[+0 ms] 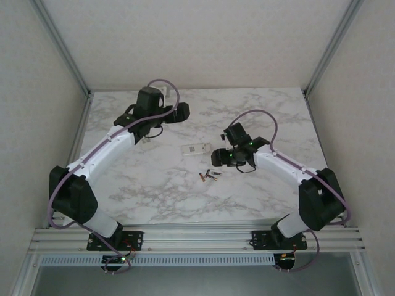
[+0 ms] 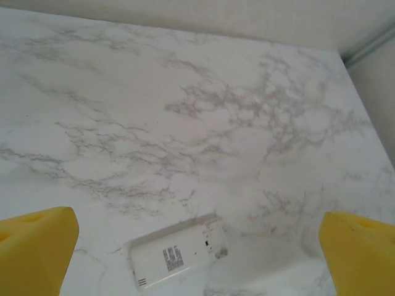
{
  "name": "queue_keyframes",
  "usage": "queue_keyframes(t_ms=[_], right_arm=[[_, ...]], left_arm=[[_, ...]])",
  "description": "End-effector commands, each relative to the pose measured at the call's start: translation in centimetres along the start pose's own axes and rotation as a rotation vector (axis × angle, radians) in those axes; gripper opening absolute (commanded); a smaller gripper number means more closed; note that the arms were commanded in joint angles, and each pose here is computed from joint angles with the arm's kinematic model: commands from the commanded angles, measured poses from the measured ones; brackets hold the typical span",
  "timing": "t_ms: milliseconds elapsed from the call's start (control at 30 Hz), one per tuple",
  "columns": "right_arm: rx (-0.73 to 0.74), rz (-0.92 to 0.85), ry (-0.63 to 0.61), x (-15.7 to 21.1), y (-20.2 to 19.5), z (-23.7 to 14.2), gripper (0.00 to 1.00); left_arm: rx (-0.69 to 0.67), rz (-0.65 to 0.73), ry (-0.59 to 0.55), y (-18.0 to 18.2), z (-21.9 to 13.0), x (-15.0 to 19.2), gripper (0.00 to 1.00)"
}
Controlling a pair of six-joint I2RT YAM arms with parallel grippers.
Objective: Load the batteries into the remote control
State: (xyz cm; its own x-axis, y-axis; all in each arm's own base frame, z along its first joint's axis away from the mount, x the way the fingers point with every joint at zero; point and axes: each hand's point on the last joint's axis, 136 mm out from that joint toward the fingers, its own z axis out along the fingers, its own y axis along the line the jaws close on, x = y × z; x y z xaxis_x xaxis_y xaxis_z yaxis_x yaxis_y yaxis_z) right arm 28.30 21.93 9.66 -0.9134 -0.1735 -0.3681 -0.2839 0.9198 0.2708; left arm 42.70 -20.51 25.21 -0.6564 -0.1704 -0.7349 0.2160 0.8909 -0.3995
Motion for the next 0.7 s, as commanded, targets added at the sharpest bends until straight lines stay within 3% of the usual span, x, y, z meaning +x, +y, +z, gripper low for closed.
queue_keyframes(t_ms=[0,133,200,267,300,400,467,567,667], right_arm=[[0.040,-0.107,0.094,2.0,-0.7,0.7,0.63],[0.146,-0.043,0.119,2.2,-2.4,0.6,0.58],[0.236,0.181,0.085,1.7,-3.5,-0.1,0.55],[0.192,0.475,0.038,1.6,-2.4,0.0,0.64],[0.147,0.622,0.034,2.0,-1.7,0.4,0.63],[0.060,0.903,-0.041,2.0,-0.1,0.8,0.64],[0.079,0.983,-0.073,1.6,0.2,0.5,0.65],[0.140,1.098,0.002,2.4,0.5,1.5,0.65],[0.169,1.177,0.101,3.4,1.2,3.2,0.55]], left_arm=[[0.042,0.094,0.081,0.2,-0.2,3.3,0.99],[-0.002,0.139,0.064,1.1,-0.5,4.3,1.00],[-0.038,0.150,0.052,1.7,-0.5,4.0,1.00],[-0.062,0.152,0.045,2.2,-0.5,3.8,1.00],[-0.071,0.155,0.039,2.4,-0.6,3.7,0.99],[-0.076,0.161,0.011,2.5,-1.1,3.4,1.00],[-0.050,0.167,0.001,2.0,-1.3,3.4,0.99],[-0.003,0.193,-0.009,1.1,-1.6,3.5,0.99],[-0.016,0.235,-0.028,0.9,-2.0,3.4,1.00]])
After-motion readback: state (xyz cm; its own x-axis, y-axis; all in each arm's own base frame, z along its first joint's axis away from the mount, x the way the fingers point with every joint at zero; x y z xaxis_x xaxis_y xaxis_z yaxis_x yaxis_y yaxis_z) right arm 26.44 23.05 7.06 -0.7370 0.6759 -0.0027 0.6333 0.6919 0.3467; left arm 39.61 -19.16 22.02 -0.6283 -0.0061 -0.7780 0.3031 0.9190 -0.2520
